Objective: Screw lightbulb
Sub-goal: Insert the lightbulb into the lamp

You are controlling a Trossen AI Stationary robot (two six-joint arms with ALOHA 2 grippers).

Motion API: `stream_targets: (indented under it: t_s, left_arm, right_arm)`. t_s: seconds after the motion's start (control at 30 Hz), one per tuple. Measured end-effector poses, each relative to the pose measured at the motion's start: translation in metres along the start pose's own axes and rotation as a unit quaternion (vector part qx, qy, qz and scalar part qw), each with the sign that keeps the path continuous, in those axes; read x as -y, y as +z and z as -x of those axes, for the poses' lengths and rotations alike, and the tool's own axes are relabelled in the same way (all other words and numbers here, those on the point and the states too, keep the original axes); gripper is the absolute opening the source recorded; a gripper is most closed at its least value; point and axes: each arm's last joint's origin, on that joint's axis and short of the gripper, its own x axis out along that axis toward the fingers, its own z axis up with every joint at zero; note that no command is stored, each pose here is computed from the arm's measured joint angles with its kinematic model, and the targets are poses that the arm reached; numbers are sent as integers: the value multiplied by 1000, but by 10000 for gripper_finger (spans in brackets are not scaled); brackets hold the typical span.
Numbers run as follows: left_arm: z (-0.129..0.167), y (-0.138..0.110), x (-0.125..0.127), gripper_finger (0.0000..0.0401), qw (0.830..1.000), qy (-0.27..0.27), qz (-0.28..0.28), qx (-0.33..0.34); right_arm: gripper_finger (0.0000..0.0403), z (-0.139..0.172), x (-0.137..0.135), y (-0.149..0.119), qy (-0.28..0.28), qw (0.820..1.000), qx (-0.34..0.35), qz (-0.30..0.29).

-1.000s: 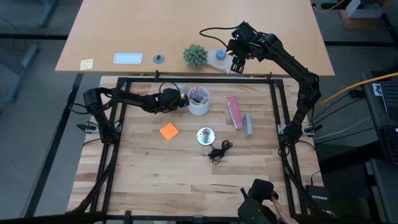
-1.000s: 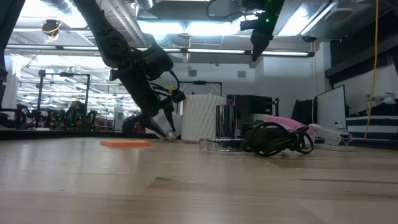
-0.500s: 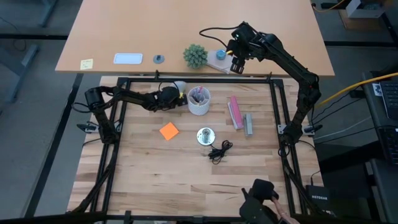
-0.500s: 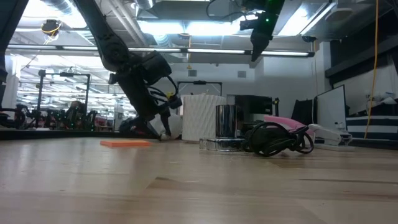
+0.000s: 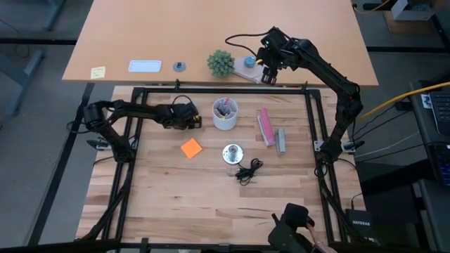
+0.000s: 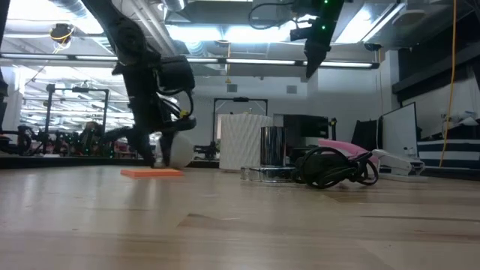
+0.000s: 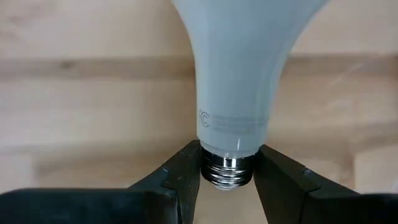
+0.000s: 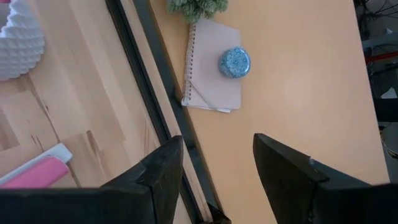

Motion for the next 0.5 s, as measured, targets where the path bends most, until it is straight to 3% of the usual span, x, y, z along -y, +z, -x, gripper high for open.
stream_targets:
  t_s: [0.3,0.5]
  left_arm:
    - [3,-12,-5,131,998,42,-46,-26]
    - [3,-10,-6,131,998,48,-50,-10]
  right_arm:
    - [200,-3,-1,1,1,1000,5,-1]
    - [200,-3,-1,1,0,1000,7,-1]
